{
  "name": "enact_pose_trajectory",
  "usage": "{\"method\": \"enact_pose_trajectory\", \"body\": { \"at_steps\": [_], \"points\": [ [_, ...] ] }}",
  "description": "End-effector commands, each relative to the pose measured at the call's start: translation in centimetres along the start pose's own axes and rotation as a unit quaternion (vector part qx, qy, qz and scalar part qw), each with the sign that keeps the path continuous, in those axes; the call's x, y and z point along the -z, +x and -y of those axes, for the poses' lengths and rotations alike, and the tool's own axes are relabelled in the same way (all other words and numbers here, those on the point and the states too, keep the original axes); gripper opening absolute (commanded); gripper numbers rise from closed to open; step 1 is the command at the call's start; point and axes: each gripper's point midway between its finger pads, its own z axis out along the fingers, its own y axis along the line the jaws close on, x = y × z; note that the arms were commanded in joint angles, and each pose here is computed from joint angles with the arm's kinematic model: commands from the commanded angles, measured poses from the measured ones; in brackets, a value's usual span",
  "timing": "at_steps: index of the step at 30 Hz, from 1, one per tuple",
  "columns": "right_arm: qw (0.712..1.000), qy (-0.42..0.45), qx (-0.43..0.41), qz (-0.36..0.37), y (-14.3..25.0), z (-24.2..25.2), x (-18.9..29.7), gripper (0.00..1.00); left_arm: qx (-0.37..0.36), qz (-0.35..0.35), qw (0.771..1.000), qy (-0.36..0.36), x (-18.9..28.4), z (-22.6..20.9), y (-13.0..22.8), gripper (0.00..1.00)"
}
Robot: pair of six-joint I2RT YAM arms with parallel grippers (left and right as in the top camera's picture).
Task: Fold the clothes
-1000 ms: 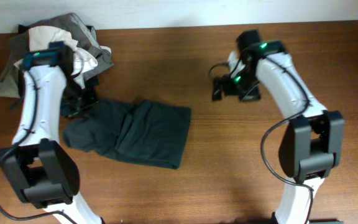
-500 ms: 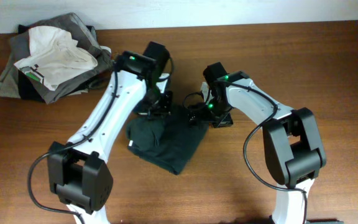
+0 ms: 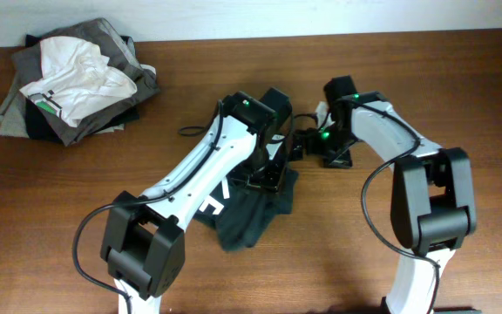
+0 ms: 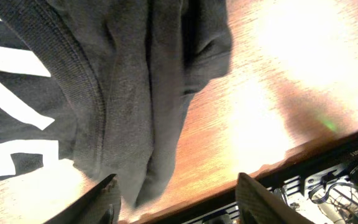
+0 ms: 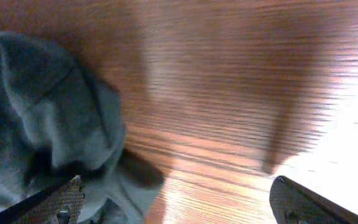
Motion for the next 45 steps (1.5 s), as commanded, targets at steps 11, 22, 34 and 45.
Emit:
{"method": "enact_pose_trajectory", "body": {
  "at_steps": [11, 22, 34, 45],
  "points": [
    [0.988, -0.111, 0.1, 0.027, -2.8, -4.6, 10.2, 0.98, 0.131, 0.038, 0.99, -0.046, 4.3, -12.0, -1.3, 0.61],
    [0.988, 0.008, 0.155, -0.002, 2.4, -13.5, 4.3, 0.9, 0.233, 0.055, 0.97, -0.053, 0.6, -21.4, -1.2, 0.61],
    [0.984, 0.099, 0.145, 0.026, 5.2, -18.2, -4.1, 0.72, 0.296, 0.062, 0.952, -0.045, 1.4, -25.5, 0.0, 0.63],
    [0.979, 0.169, 0.109, 0.032, 3.8, -14.5, -6.0, 0.48, 0.296, 0.061, 0.952, -0.045, 1.4, -25.5, 0.0, 0.65]
  ]
}}
